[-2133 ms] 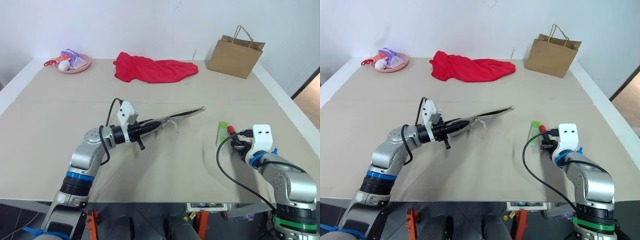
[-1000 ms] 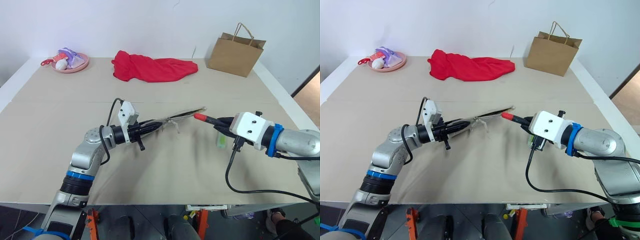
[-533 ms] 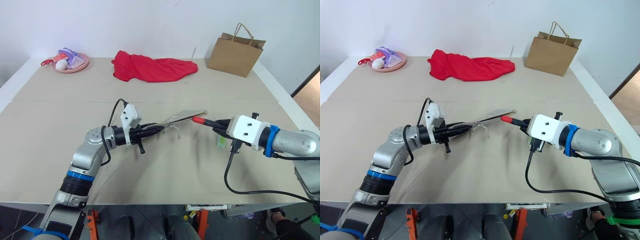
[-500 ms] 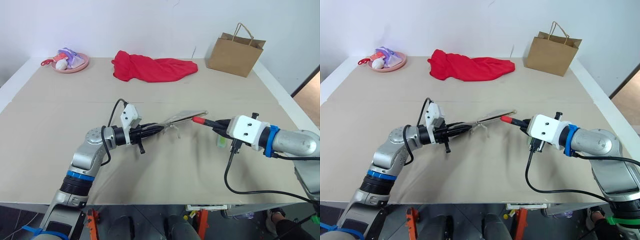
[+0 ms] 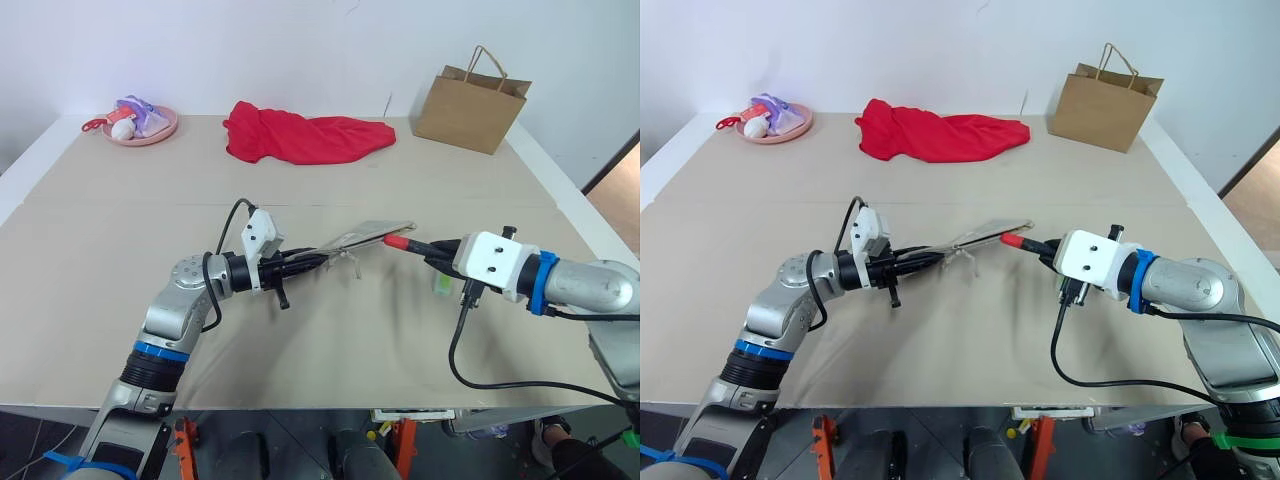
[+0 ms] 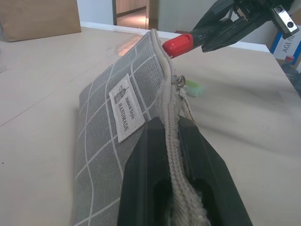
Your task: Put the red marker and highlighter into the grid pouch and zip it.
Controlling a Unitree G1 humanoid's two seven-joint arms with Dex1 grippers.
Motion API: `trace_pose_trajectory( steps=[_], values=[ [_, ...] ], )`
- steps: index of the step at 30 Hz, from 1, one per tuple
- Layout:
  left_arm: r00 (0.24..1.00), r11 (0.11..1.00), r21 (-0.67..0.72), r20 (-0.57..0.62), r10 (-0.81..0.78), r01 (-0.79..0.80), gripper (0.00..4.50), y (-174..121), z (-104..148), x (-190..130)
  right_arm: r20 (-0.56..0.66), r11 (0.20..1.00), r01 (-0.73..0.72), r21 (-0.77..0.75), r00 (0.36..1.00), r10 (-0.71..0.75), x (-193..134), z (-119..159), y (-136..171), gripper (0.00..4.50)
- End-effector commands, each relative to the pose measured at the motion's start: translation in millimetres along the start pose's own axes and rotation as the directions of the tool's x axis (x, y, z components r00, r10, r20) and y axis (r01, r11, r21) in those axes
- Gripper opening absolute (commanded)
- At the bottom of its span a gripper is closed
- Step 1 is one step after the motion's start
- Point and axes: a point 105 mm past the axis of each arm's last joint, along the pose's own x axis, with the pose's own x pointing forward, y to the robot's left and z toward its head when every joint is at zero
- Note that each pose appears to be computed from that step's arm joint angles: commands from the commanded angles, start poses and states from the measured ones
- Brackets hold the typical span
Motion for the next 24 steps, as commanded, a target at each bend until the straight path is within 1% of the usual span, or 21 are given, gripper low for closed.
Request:
trace_pose_trajectory(
  steps=[1,9,15,20,24],
  values=[
    [1.0,0.999,0.033,0.003,-0.008,0.008,0.0,-1,4,-3,0.044,0.998,0.056,-0.019,0.998,-0.055,-8,13,-16,0.56],
    [1.0,0.999,0.039,0.0,-0.013,0.013,0.0,-2,3,-2,0.032,0.999,0.046,-0.017,0.998,-0.046,-4,10,-13,0.56],
    [1.0,0.999,0.041,0.007,-0.017,0.016,0.0,-2,5,-1,0.012,0.998,0.011,-0.054,1.0,-0.01,6,6,-4,0.56],
    [1.0,0.999,0.037,0.014,-0.017,0.016,0.0,-1,6,0,-0.013,0.997,0.001,-0.082,1.0,-0.002,11,0,-2,0.56],
    [1.0,0.999,0.034,0.013,-0.022,0.022,0.0,-2,6,0,-0.002,0.992,-0.015,-0.122,1.0,0.014,20,4,-2,0.56]
  ],
)
